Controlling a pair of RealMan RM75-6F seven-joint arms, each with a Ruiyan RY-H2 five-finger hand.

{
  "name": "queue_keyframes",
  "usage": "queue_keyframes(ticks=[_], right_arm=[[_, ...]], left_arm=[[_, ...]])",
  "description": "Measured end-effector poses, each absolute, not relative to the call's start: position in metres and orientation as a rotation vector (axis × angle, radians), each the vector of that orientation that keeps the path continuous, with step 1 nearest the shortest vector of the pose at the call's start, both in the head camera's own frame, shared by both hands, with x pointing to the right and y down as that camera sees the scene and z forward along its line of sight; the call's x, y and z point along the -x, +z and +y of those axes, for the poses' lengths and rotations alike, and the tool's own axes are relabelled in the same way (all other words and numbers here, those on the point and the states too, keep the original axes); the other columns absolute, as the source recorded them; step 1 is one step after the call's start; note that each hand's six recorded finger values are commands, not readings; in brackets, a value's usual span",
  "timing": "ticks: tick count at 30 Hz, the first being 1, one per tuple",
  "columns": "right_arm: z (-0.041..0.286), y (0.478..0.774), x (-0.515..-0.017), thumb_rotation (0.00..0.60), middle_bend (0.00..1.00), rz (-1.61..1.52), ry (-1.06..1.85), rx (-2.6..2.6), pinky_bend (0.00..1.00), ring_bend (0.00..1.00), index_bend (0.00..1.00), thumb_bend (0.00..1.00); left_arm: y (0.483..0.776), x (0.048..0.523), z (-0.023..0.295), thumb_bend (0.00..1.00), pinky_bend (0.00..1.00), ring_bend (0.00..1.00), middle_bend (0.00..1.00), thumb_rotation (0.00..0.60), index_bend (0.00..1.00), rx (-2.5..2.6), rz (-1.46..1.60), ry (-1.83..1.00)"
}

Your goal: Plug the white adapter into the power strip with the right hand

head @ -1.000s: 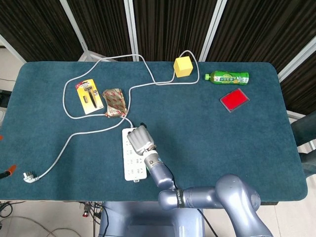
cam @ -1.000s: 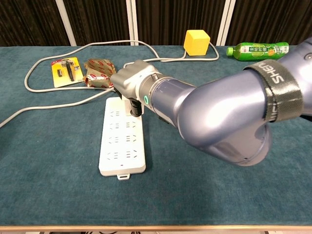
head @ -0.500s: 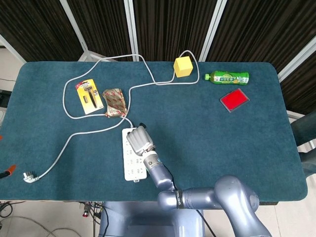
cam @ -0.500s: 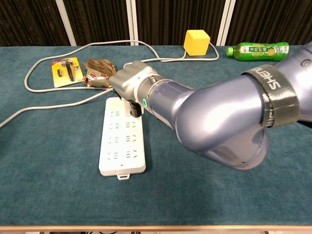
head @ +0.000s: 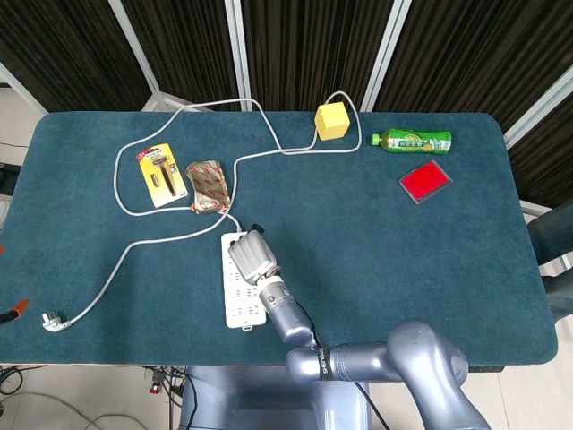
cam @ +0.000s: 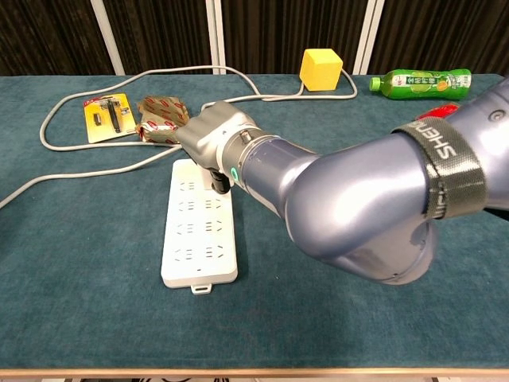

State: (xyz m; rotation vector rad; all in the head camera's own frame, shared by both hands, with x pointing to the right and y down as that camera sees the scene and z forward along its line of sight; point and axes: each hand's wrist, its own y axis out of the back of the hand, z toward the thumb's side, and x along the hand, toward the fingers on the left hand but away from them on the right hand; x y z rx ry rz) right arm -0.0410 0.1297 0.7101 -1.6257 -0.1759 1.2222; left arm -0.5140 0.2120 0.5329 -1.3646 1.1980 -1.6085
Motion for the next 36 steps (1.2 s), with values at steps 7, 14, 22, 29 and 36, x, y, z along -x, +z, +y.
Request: queue_keyframes(ticks=[7, 14, 22, 29, 36], right_arm=[[0.127, 0.706, 0.04, 0.6, 0.6, -0.21, 1.235, 1.649, 0.35, 0.47, 0.61, 0.61], [0.126, 0.706, 0.037, 0.6, 0.49, -0.216, 1.26, 1.657, 0.35, 0.41, 0.52, 0.61], [0.124, 0.705, 0.033, 0.6, 0.41, -0.211, 1.28, 1.65, 0.33, 0.32, 0.44, 0.61], [0.125, 0.705, 0.031, 0.6, 0.31, -0.194, 1.301, 1.653, 0.27, 0.21, 0.27, 0.56], [0.124, 0.703, 0.027, 0.6, 0.16, -0.161, 1.328, 1.635, 0.22, 0.12, 0.06, 0.3]], left_arm=[[0.533, 0.514, 0.212, 0.1, 0.0, 0.0, 0.0, 0.6, 0.22, 1.366, 1.199, -1.608], [0.533, 0.514, 0.212, 0.1, 0.0, 0.0, 0.0, 0.6, 0.22, 1.365, 1.199, -1.609], [0.533, 0.514, 0.212, 0.1, 0.0, 0.0, 0.0, 0.6, 0.22, 1.364, 1.198, -1.611], [0.533, 0.514, 0.212, 0.1, 0.0, 0.0, 0.0, 0.6, 0.22, 1.362, 1.199, -1.612], [0.533, 0.514, 0.212, 0.1, 0.0, 0.0, 0.0, 0.6, 0.22, 1.362, 1.195, -1.615]])
